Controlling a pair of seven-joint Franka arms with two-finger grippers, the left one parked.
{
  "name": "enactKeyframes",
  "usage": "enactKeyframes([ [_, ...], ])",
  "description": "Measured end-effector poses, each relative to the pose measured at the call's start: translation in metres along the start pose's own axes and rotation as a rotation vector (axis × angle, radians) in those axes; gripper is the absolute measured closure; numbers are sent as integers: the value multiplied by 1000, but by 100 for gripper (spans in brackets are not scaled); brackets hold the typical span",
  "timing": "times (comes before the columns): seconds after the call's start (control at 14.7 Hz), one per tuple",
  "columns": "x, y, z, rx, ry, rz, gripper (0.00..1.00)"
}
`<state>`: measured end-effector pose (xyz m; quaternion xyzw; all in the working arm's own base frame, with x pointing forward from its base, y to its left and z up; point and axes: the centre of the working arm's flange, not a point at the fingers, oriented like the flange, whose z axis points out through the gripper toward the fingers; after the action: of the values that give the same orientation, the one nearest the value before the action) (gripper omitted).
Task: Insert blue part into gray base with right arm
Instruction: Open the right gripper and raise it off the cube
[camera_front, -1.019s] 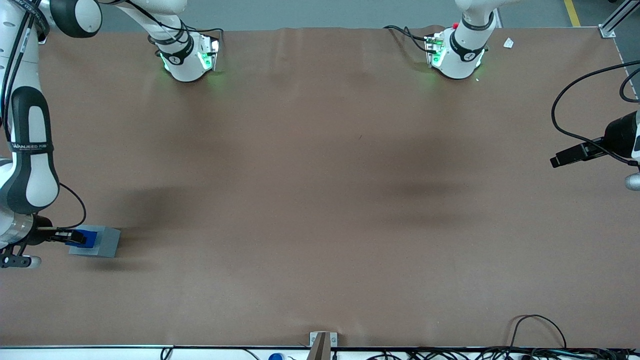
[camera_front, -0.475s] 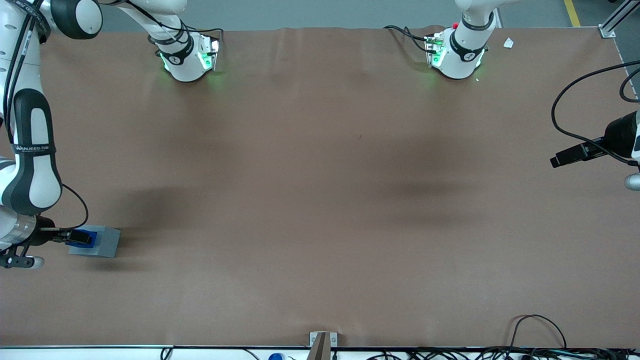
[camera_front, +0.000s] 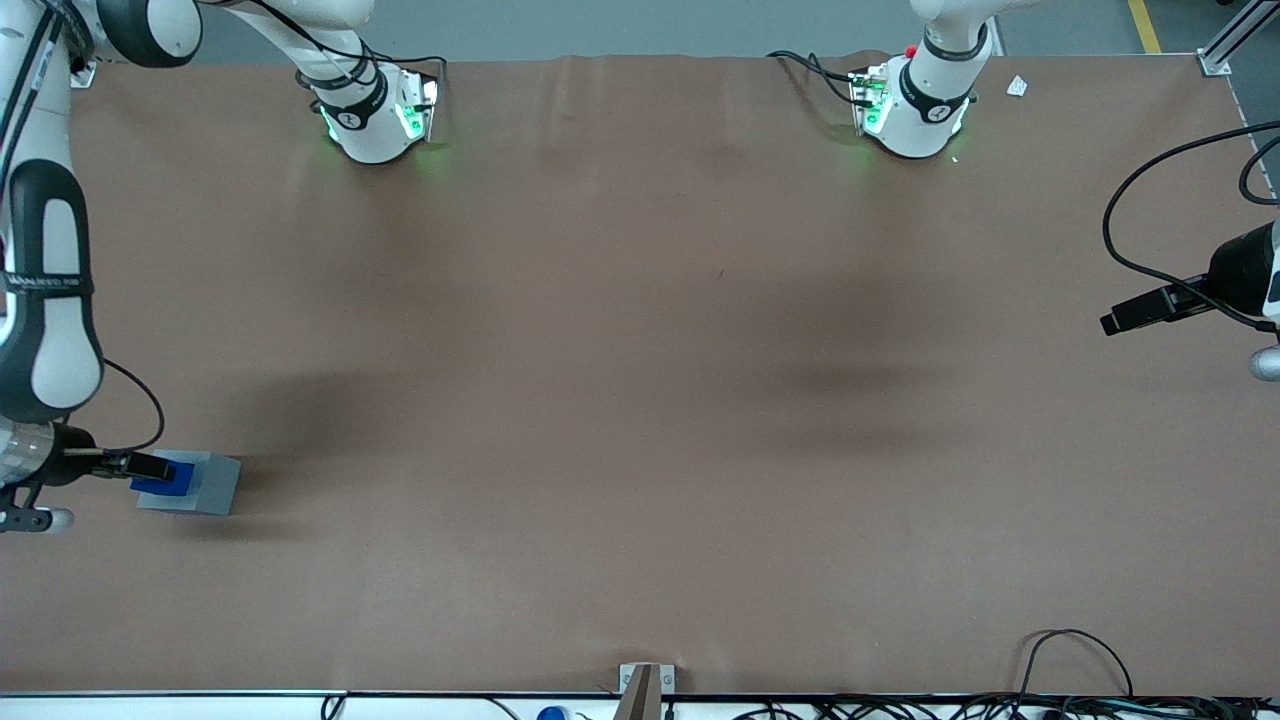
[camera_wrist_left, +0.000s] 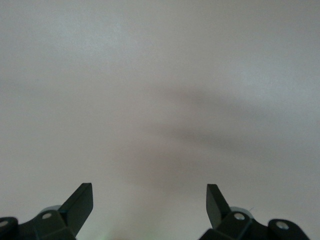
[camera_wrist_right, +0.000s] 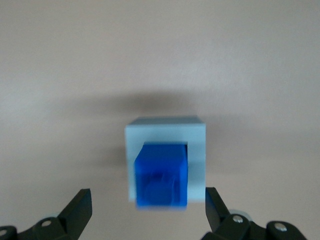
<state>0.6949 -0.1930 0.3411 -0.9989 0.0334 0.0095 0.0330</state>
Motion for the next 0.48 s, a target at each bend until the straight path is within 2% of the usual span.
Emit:
enactKeyframes([
  [0.48, -42, -19, -126, 31, -26, -17, 0],
])
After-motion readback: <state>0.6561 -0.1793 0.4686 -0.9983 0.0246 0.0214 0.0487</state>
